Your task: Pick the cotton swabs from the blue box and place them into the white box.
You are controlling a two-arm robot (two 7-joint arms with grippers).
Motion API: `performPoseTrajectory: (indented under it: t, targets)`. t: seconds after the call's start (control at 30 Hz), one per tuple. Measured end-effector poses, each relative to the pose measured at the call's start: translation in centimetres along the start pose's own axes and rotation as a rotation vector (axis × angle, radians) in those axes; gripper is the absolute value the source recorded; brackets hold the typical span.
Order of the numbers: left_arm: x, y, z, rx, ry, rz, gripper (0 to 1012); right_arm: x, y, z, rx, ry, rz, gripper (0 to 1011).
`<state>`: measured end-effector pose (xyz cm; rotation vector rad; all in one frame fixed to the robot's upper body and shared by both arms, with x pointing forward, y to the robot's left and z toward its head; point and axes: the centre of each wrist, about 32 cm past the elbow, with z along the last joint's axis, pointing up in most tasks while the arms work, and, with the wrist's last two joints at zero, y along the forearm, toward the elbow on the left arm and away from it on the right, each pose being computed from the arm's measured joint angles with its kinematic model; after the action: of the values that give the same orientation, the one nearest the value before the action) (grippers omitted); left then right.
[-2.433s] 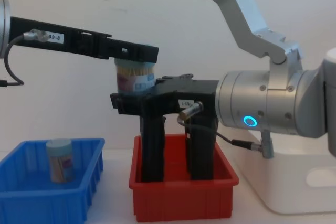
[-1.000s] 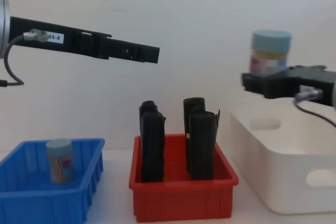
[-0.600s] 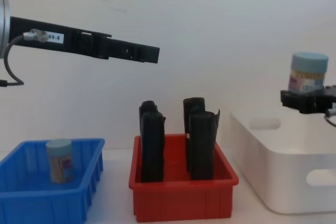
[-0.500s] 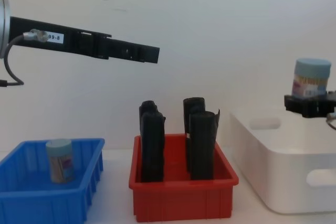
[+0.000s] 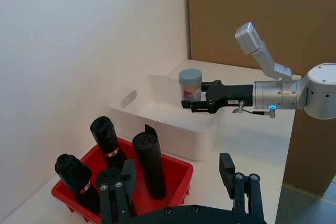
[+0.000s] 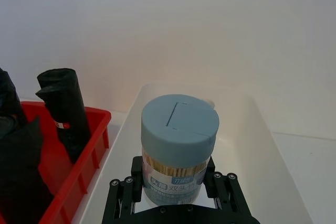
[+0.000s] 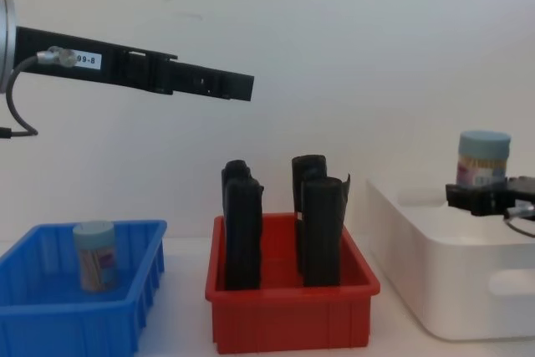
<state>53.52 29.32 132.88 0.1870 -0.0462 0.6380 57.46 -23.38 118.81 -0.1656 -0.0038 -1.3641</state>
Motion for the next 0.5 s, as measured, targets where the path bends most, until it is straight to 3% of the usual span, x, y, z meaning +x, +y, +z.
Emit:
performPoseTrajectory:
  t: [0.33, 0.5]
  targets:
    - [0.0, 0.0, 0.0, 0.0, 0.0, 0.0, 1004, 0.1, 2.3, -1.0, -0.055, -0.023, 0.014, 657]
    - [0.0, 0.0, 0.0, 0.0, 0.0, 0.0, 1004, 0.2, 3.2, -1.3, -0.075, -0.032, 0.017, 814]
